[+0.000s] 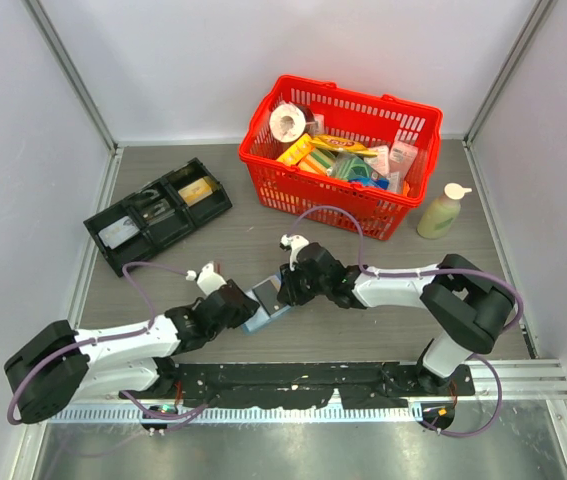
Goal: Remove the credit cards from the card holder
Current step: Remove the credit card from the card holder.
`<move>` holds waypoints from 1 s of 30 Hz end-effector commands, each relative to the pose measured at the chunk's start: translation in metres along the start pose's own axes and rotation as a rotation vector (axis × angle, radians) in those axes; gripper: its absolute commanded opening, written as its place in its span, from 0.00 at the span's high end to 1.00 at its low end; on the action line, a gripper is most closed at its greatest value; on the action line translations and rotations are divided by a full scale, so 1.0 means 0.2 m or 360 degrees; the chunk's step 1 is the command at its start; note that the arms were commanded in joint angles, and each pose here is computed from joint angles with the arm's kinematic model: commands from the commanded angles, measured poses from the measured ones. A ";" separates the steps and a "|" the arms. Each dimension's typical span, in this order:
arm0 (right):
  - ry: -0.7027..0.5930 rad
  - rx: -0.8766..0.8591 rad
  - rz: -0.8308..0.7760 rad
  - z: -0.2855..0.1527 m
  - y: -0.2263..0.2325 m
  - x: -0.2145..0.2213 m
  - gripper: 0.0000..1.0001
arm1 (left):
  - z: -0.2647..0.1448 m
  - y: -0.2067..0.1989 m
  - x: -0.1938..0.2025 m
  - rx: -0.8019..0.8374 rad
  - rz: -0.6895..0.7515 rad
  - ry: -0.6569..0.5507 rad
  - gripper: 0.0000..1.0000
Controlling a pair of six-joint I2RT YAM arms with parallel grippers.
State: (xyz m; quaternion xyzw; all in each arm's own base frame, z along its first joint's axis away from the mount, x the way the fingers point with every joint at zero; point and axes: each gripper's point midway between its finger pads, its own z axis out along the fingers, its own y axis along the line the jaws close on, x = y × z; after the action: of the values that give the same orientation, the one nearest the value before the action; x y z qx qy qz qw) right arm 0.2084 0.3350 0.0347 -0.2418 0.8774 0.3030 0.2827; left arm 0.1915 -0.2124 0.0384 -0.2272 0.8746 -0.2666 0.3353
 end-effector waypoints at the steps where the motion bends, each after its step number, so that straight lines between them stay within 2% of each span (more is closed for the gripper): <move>1: -0.0014 0.0002 0.0020 0.03 -0.04 0.02 0.75 | 0.01 -0.06 -0.02 0.0149 -0.0205 -0.0020 0.71; 13: -0.0004 -0.0033 0.0010 0.03 -0.02 0.03 0.76 | 0.01 -0.12 -0.05 0.0305 -0.0357 -0.0065 0.68; 20: 0.0003 -0.0030 0.0013 0.03 -0.03 0.04 0.76 | 0.02 -0.15 -0.03 0.0345 -0.0395 -0.0036 0.71; 30: 0.0002 -0.0040 0.0014 0.02 -0.02 0.04 0.76 | 0.06 -0.03 0.02 0.0212 -0.0508 0.0001 0.71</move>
State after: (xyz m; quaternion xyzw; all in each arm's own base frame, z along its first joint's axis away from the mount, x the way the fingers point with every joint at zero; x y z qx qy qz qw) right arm 0.2116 0.3391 0.0351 -0.2378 0.8693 0.3245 0.2873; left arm 0.1991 -0.2246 0.0353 -0.3166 0.8194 -0.3623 0.3117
